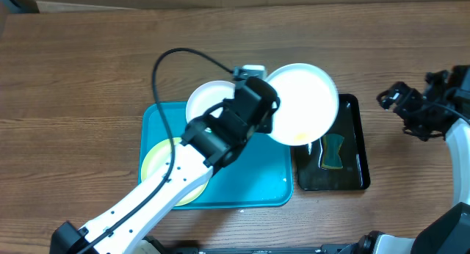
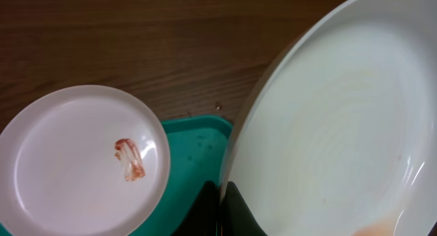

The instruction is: Clean dirty plates on tray and stack at the side

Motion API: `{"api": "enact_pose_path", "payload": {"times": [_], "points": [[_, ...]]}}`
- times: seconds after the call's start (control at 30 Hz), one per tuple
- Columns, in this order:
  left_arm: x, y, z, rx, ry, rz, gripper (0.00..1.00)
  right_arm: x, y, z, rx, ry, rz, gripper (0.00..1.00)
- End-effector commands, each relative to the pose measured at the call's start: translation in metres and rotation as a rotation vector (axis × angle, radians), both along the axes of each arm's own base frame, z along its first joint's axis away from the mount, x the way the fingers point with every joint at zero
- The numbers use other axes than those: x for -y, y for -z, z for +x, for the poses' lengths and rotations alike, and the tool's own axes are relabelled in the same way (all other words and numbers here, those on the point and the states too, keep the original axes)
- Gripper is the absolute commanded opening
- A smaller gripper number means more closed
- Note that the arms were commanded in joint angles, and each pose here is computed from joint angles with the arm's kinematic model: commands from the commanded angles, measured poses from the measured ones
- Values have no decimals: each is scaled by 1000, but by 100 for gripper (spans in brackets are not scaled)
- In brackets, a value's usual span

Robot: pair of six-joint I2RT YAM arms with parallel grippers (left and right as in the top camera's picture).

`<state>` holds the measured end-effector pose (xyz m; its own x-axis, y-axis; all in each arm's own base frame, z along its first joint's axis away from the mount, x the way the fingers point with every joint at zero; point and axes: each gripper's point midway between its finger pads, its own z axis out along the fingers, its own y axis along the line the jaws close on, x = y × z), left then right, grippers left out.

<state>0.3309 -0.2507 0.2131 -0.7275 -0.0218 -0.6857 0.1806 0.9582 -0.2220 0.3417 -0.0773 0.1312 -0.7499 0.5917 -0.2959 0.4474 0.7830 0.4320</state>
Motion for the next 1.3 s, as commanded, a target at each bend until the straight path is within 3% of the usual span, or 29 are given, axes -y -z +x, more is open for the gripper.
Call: {"api": "enact_pose_path", "payload": {"times": [0.0, 0.27, 0.37, 0.57, 0.77, 0.9, 1.27], "points": [[31, -7, 4, 94, 111, 47, 4, 16, -9, 1, 21, 45, -25, 100], [68, 9, 9, 188, 194, 138, 4, 16, -8, 1, 21, 47, -25, 100], [63, 14, 13, 222, 156, 216, 4, 16, -8, 1, 21, 47, -25, 100], [54, -7, 20, 366, 85, 354, 4, 16, -8, 1, 21, 47, -25, 100], [64, -28, 18, 488, 134, 471, 4, 16, -8, 1, 21, 47, -25, 100], [62, -44, 22, 583, 125, 625, 4, 16, -8, 1, 21, 47, -25, 100], [82, -64, 25, 722, 236, 804, 4, 16, -8, 1, 21, 47, -25, 100]]}}
